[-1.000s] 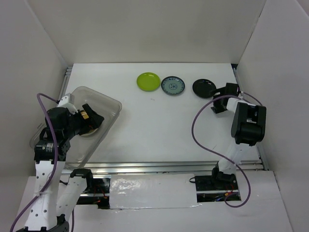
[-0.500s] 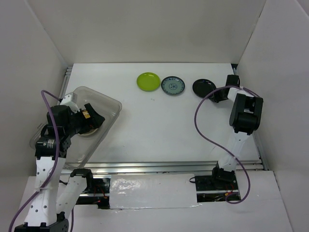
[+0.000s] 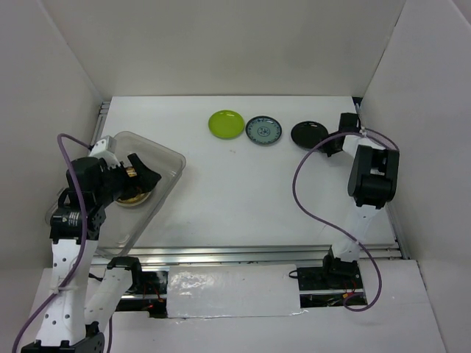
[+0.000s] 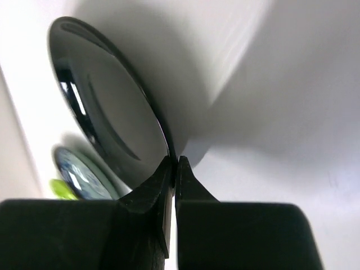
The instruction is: Place the plates into the plastic bin on the countertop
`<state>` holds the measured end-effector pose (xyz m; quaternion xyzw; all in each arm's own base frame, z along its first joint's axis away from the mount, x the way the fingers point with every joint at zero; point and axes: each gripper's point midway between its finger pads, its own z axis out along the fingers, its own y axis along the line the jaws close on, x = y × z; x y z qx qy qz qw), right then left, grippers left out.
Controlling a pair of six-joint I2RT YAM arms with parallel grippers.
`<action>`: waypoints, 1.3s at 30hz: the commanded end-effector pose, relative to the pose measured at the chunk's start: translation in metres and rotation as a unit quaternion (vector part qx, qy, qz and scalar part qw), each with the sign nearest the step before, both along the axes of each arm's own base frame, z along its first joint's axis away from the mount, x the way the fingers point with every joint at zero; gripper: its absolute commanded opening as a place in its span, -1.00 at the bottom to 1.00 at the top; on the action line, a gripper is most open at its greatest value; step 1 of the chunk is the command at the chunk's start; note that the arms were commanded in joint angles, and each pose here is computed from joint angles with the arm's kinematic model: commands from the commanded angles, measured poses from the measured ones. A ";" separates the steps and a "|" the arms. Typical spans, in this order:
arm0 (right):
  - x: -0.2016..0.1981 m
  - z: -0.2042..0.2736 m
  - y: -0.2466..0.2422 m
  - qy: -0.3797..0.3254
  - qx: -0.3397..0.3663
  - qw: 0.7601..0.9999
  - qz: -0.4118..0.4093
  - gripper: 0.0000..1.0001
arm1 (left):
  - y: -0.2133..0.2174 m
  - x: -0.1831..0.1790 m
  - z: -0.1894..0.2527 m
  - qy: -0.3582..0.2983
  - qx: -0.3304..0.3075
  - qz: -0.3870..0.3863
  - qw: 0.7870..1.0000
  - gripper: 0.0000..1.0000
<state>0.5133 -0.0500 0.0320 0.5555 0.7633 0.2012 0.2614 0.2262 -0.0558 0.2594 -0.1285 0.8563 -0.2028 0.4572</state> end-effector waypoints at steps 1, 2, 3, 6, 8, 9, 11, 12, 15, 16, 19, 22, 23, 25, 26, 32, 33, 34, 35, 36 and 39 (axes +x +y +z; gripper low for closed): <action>-0.019 0.067 0.020 -0.039 -0.117 0.992 0.037 -1.00 | -0.024 0.013 0.037 -0.065 -0.035 -0.065 0.995 0.99; -0.026 0.075 0.023 -0.048 -0.132 0.989 0.037 -1.00 | -0.038 0.014 0.039 -0.070 -0.048 -0.097 0.992 0.99; -0.041 0.073 0.028 -0.048 -0.148 0.987 0.044 -1.00 | -0.046 0.028 0.040 -0.079 -0.060 -0.118 0.988 0.99; -0.073 0.112 0.074 -0.105 -0.196 0.970 0.101 -1.00 | -0.081 0.041 0.037 -0.056 -0.118 -0.200 0.971 0.99; -0.096 0.135 0.130 -0.148 -0.198 0.953 0.176 -1.00 | -0.103 0.054 0.041 -0.060 -0.144 -0.240 0.958 0.99; -0.106 0.140 0.149 -0.159 -0.192 0.945 0.210 -1.00 | -0.108 0.062 0.050 -0.080 -0.146 -0.246 0.955 0.99; -0.134 0.161 0.217 -0.228 -0.111 0.912 0.322 -1.00 | -0.123 0.075 0.048 -0.070 -0.150 -0.254 0.953 0.99; -0.146 0.167 0.236 -0.252 -0.072 0.898 0.355 -1.00 | -0.126 0.080 0.045 -0.062 -0.147 -0.254 0.954 0.99; -0.187 0.203 0.290 -0.331 0.037 0.828 0.451 -1.00 | -0.132 0.098 0.023 -0.018 -0.106 -0.231 0.967 0.99; -0.194 0.207 0.299 -0.335 0.047 0.816 0.469 -1.00 | -0.133 0.096 0.010 0.006 -0.088 -0.226 0.970 0.99; -0.214 0.223 0.330 -0.335 0.068 0.781 0.522 -1.00 | -0.134 0.100 -0.007 0.029 -0.080 -0.215 0.973 0.95; -0.221 0.236 0.344 -0.345 0.084 0.768 0.534 -1.00 | -0.136 0.097 -0.013 0.029 -0.082 -0.209 0.974 0.75; -0.221 0.235 0.345 -0.344 0.085 0.768 0.533 -1.00 | -0.134 0.098 -0.016 0.031 -0.078 -0.203 0.975 0.63; -0.221 0.237 0.346 -0.344 0.092 0.770 0.530 -1.00 | -0.128 0.098 -0.021 0.039 -0.066 -0.188 0.979 0.23; -0.221 0.236 0.346 -0.344 0.094 0.770 0.529 -1.00 | -0.127 0.097 -0.021 0.042 -0.065 -0.188 0.979 0.10; -0.216 0.226 0.341 -0.333 0.092 0.782 0.519 0.63 | -0.096 0.102 -0.006 0.030 -0.034 -0.109 0.993 -1.00; -0.213 0.218 0.335 -0.320 0.086 0.793 0.512 0.83 | -0.084 0.103 -0.006 0.031 -0.027 -0.079 0.996 -1.00; -0.213 0.218 0.328 -0.320 0.077 0.800 0.501 0.99 | -0.057 0.105 -0.010 0.045 -0.032 -0.018 0.998 -1.00; -0.209 0.205 0.315 -0.311 0.068 0.814 0.485 1.00 | -0.026 0.106 -0.005 0.036 -0.022 0.054 0.998 -1.00; -0.208 0.199 0.308 -0.311 0.063 0.821 0.475 1.00 | -0.002 0.101 -0.018 0.051 -0.017 0.105 0.993 -1.00; -0.219 0.187 0.292 -0.313 0.061 0.823 0.470 1.00 | 0.097 0.082 -0.038 0.057 -0.066 0.291 0.953 -1.00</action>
